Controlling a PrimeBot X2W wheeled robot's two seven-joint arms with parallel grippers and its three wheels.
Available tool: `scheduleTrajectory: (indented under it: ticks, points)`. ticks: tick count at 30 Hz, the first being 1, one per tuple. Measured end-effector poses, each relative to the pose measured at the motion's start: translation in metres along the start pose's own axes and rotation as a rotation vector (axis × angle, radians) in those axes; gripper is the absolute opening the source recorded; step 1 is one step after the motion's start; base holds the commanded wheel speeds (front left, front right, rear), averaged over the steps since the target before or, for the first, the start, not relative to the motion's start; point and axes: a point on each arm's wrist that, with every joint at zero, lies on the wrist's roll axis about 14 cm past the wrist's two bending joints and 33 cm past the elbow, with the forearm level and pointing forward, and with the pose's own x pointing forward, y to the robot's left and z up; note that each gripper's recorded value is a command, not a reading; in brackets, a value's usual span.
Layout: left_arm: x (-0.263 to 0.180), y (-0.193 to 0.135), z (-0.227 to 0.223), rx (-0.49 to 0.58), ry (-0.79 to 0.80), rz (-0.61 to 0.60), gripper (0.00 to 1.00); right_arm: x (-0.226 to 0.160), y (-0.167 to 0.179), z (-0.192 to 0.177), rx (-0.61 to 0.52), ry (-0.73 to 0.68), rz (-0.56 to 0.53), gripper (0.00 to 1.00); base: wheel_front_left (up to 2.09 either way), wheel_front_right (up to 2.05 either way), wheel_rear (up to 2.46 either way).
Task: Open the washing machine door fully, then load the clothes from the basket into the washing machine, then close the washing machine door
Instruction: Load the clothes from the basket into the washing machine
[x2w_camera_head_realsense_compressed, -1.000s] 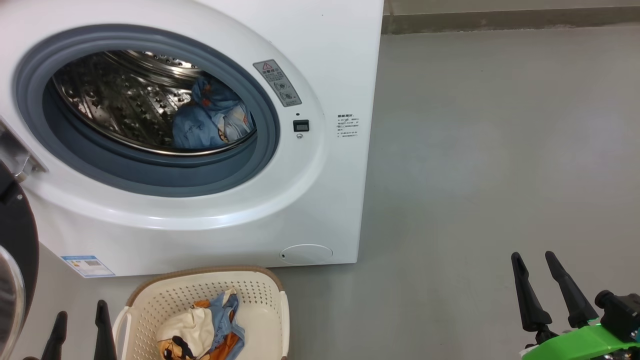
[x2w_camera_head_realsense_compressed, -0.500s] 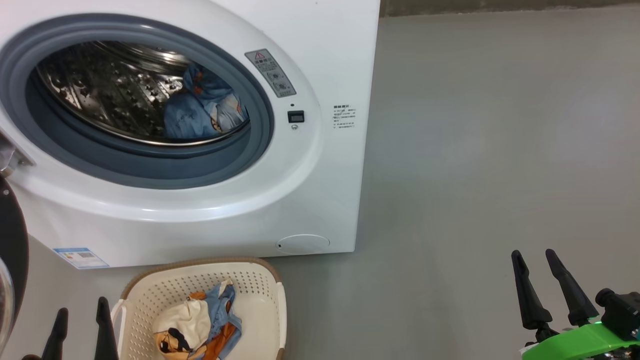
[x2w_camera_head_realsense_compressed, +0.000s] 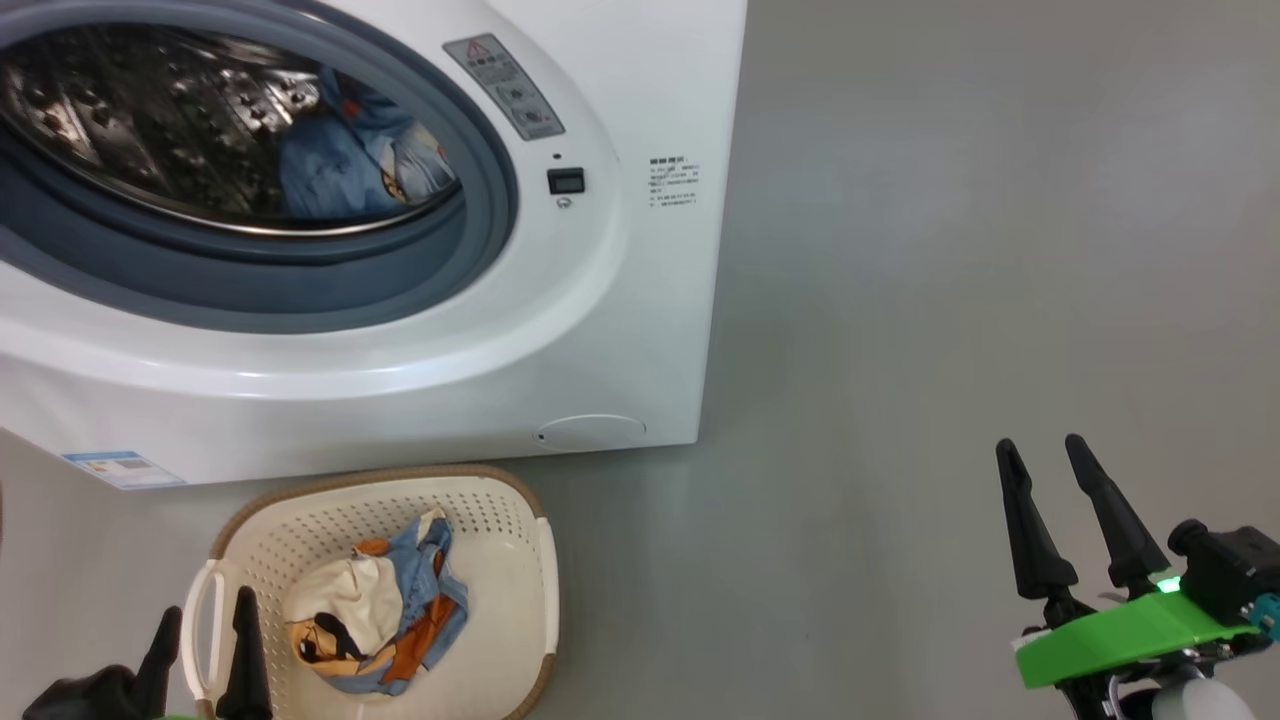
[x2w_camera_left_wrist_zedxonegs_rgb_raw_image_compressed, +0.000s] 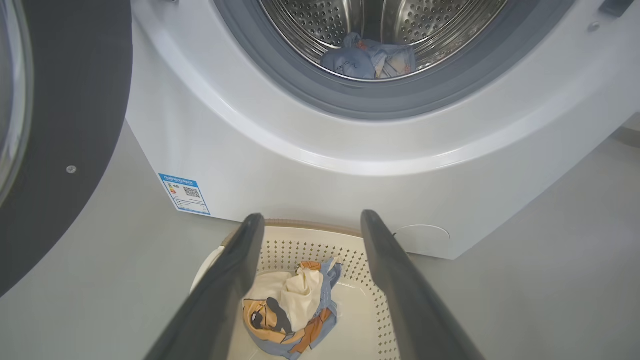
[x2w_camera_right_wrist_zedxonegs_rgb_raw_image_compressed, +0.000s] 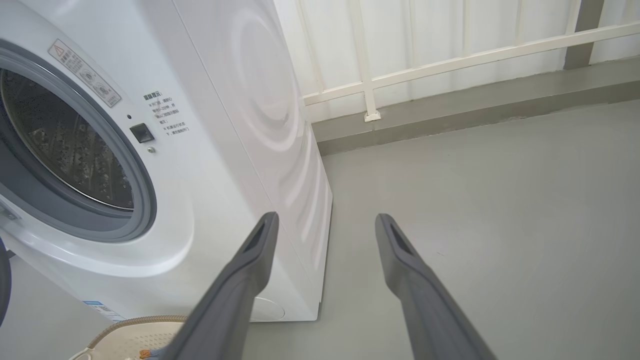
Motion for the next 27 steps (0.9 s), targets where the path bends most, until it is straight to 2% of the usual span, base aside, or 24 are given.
scheduleTrajectory:
  ticks: [13,27]
  points:
    - [0.035,0.001,-0.074,0.018,0.276,-0.008,1.0,0.024,-0.006,-0.008,0.011,0.006,-0.014,1.0,0.0,0.0,0.0]
    - [0.08,-0.001,-0.132,0.03,0.483,-0.014,1.0,0.059,-0.017,-0.032,0.009,0.036,-0.024,1.0,0.0,0.0,0.0]
